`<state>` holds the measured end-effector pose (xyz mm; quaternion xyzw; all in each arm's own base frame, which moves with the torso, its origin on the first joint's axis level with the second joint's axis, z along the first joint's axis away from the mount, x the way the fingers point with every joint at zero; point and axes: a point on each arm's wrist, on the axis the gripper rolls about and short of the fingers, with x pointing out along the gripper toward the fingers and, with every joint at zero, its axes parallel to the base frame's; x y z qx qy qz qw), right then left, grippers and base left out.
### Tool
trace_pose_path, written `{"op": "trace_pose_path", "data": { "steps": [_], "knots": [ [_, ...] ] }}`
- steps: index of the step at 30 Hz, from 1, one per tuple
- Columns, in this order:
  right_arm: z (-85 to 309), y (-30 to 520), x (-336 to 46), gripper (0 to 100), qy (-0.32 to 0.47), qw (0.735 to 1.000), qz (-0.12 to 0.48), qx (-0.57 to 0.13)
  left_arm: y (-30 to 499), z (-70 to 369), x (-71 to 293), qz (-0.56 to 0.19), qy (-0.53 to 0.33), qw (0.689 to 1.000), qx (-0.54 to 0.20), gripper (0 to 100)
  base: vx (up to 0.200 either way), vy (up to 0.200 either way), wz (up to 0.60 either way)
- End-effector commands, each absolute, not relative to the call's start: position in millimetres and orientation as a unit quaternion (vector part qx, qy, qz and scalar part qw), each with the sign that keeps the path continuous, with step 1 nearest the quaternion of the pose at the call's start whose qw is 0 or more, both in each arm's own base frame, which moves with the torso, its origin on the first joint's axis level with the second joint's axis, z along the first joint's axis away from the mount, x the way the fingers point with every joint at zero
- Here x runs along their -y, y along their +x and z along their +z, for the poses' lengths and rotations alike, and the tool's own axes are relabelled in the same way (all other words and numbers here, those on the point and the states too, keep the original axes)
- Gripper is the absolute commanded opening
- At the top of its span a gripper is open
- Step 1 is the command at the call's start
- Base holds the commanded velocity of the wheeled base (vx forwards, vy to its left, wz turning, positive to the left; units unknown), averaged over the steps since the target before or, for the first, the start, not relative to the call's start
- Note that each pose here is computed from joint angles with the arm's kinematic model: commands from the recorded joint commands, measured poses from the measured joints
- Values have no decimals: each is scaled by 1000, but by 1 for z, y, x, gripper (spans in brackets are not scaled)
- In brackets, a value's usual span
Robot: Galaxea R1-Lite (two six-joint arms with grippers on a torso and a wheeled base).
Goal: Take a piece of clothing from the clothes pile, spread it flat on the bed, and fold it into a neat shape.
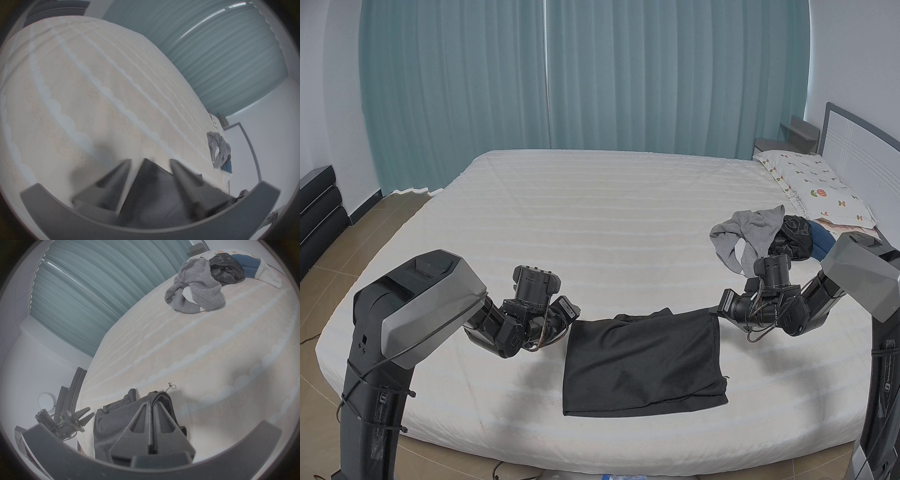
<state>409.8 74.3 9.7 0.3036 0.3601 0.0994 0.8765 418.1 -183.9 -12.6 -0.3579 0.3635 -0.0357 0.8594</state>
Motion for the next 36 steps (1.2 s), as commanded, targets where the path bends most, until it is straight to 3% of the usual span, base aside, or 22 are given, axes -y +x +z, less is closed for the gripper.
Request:
{"op": "trace_pose_path", "data": {
  "steps": [1, 7, 8, 22, 28, 36],
  "knots": [
    [9, 411, -78, 0, 302, 876, 104, -360, 417, -19, 191, -47, -345, 862, -370, 100, 0, 0, 0],
    [9, 411, -79, 0, 302, 877, 105, -360, 422, -16, 196, -69, -351, 857, -371, 100, 0, 0, 0],
    [8, 411, -79, 0, 302, 876, 104, -361, 422, -17, 196, -71, -352, 856, -372, 0, 0, 0, 0],
    [10, 410, -74, 0, 303, 877, 97, -359, 423, -23, 197, -60, -346, 860, -370, 0, 0, 0, 0],
    [10, 411, -69, 0, 304, 881, 89, -351, 428, -19, 194, 14, -371, 875, -310, 0, 0, 0, 0],
    [0, 412, -70, 0, 301, 881, 83, -355, 428, -21, 192, 15, -379, 878, -292, 0, 0, 0, 0]
  ]
}}
